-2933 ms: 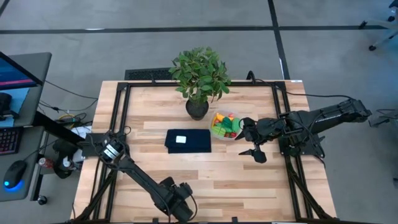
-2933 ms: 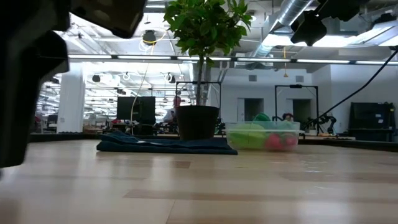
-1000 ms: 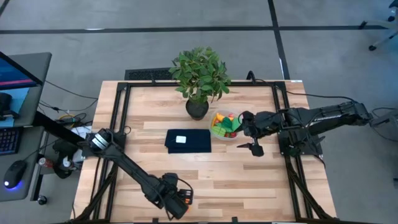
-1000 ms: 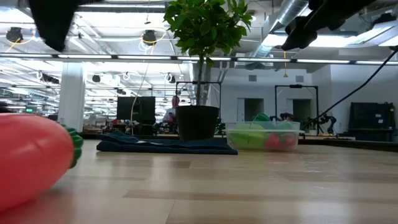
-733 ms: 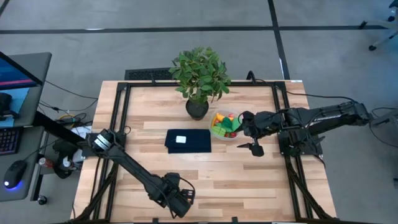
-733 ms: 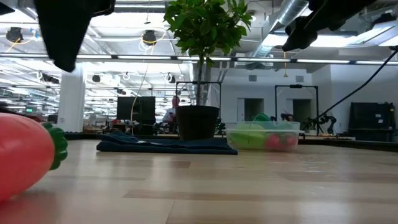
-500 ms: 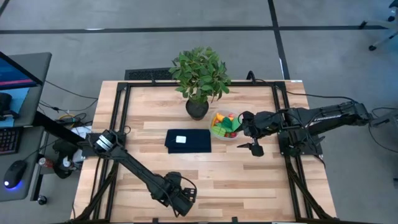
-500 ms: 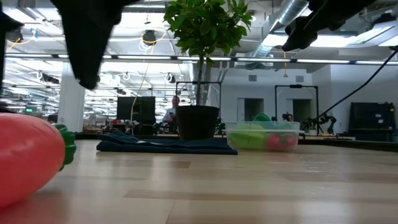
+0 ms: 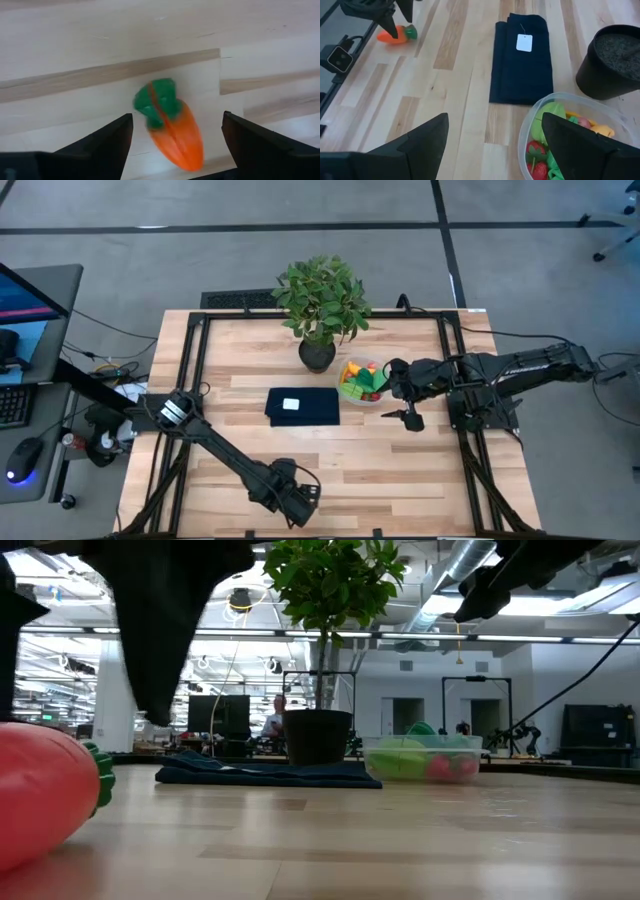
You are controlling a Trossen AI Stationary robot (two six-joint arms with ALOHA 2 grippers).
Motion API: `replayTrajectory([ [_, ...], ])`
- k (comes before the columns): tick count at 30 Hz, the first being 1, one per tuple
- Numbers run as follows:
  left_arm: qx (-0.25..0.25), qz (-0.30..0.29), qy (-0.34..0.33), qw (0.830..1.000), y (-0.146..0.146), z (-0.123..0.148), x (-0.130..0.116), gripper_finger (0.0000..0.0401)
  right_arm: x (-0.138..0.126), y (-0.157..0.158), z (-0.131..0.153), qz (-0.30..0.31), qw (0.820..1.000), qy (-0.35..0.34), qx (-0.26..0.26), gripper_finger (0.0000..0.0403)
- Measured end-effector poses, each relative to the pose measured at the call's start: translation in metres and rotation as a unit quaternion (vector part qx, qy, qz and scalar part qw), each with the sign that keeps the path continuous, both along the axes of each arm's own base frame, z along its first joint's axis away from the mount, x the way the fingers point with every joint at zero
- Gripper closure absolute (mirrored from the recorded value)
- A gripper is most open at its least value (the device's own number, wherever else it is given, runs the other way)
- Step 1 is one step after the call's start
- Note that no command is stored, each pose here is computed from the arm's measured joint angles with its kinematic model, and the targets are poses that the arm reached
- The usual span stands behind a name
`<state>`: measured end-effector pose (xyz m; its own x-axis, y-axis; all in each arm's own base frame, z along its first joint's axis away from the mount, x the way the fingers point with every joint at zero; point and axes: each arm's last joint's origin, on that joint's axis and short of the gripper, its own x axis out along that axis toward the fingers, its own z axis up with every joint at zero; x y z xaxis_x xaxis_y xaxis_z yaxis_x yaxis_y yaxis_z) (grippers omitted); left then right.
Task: Pick and placing Produce into tupperware
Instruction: Put the orange carrot into the transparent container
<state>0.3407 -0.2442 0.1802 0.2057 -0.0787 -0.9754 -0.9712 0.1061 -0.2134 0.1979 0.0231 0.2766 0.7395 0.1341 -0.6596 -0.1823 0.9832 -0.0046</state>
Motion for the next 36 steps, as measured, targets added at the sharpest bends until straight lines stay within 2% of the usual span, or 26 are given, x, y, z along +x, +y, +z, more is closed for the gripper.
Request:
replayTrajectory([
  [9,-0.020,-0.011,0.022,0.999,-0.004,-0.018,0.005,0.0108,0.000,0.000,0.000,0.000,1.000,0.001,0.000,0.0088],
  [36,-0.015,-0.031,0.011,0.999,-0.004,-0.018,0.007,0.0108,0.000,0.000,0.000,-0.003,1.000,0.000,0.003,0.0088],
])
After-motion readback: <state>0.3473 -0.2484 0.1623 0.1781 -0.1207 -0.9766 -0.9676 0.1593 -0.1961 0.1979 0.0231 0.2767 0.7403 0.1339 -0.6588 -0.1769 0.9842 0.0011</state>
